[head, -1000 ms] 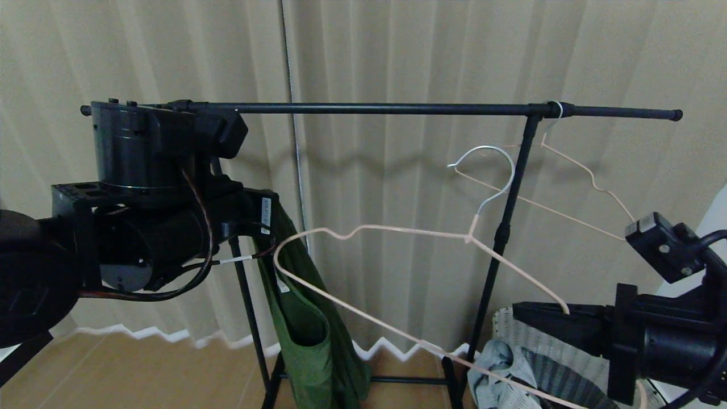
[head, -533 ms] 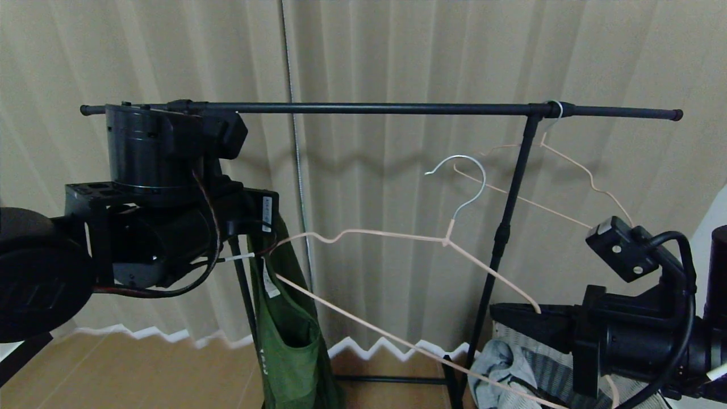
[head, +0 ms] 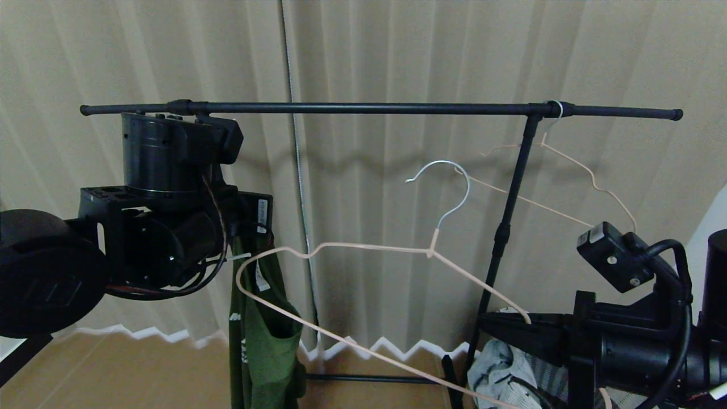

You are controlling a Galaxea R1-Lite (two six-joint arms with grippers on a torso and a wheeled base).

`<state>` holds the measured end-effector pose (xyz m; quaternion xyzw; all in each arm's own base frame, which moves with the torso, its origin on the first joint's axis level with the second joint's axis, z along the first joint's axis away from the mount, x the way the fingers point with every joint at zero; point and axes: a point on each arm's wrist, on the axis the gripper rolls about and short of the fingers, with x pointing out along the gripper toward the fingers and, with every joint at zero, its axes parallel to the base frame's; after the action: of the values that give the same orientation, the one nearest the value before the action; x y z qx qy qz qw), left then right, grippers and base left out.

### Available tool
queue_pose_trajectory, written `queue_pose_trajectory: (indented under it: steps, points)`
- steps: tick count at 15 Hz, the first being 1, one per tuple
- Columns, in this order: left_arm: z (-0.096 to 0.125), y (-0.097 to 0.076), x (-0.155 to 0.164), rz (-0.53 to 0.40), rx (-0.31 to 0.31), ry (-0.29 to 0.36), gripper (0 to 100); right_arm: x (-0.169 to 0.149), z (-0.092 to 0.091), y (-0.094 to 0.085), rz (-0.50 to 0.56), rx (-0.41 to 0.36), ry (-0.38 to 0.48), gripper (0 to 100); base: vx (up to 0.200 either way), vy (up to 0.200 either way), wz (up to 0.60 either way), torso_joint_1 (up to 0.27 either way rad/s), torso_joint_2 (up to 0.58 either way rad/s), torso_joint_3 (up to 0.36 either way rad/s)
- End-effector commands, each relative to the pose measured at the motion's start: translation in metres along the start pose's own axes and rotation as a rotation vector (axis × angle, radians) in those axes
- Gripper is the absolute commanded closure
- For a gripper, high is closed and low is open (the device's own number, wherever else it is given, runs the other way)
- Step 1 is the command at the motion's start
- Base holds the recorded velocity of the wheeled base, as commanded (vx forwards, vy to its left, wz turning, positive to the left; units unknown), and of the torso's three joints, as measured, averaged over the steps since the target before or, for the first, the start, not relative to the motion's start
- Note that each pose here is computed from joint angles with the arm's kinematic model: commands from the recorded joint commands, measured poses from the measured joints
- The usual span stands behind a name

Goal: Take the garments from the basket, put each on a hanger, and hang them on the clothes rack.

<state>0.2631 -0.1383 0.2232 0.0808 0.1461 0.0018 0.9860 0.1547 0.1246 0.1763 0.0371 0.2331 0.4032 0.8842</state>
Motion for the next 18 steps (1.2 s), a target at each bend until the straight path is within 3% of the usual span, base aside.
queue_pose_trajectory:
  steps: [1,6,11,18]
  points:
    - [0.001,0.0,-0.001,-0.002,-0.001,-0.004,100,0.01,0.003,-0.003,-0.007,0.002,-0.001,100,0.0,0.0,0.0,0.0,0.0,0.0]
    - [0.0,-0.001,-0.005,0.004,0.009,0.005,100,0.034,0.002,-0.015,-0.152,0.005,-0.028,100,0.0,0.0,0.0,0.0,0.0,0.0]
    - [0.0,0.002,-0.003,0.044,0.008,0.009,100,0.033,0.0,-0.016,-0.159,0.007,-0.026,100,0.0,0.0,0.0,0.0,0.0,0.0]
    - [-0.008,0.003,-0.003,0.079,0.031,0.041,100,0.034,0.018,-0.024,-0.197,0.015,-0.085,100,0.0,0.0,0.0,0.0,0.0,0.0]
